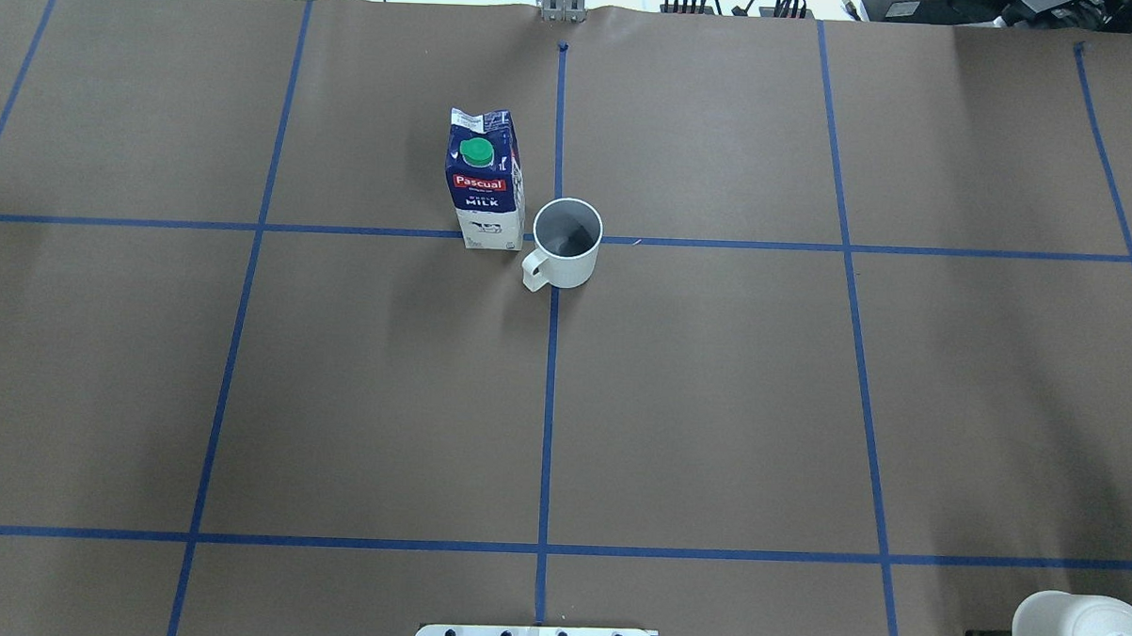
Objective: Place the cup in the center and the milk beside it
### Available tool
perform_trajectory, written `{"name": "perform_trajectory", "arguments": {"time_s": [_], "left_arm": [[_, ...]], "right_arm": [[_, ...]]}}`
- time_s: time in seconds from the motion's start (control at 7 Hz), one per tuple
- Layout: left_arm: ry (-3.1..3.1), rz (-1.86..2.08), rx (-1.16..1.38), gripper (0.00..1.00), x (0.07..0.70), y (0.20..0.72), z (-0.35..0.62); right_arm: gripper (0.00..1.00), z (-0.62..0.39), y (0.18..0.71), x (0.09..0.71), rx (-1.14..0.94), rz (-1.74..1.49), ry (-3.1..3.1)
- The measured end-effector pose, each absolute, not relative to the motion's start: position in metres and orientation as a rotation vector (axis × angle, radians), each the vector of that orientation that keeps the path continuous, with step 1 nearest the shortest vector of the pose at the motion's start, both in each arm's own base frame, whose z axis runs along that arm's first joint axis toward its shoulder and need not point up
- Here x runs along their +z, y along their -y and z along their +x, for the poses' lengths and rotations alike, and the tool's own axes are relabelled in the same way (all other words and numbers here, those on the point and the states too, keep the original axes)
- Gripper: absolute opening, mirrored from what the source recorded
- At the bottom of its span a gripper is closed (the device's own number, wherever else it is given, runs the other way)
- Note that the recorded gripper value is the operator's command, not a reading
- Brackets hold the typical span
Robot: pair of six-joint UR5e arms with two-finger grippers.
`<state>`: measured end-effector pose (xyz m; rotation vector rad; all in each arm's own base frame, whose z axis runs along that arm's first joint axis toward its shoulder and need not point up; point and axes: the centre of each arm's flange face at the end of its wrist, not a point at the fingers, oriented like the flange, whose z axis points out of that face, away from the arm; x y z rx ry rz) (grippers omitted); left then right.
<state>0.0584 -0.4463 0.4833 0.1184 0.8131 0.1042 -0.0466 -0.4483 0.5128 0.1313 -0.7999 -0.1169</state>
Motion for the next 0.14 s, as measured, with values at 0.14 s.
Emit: {"name": "perform_trajectory", "arguments": {"time_s": [0.14], "left_arm": [[-0.813,0.121,0.105,0.99,0.4825,0.4474,0.0588]], "right_arm": [[1.00,-0.0466,0.4484,0.5131,-0.117,0.131,0.800]]}}
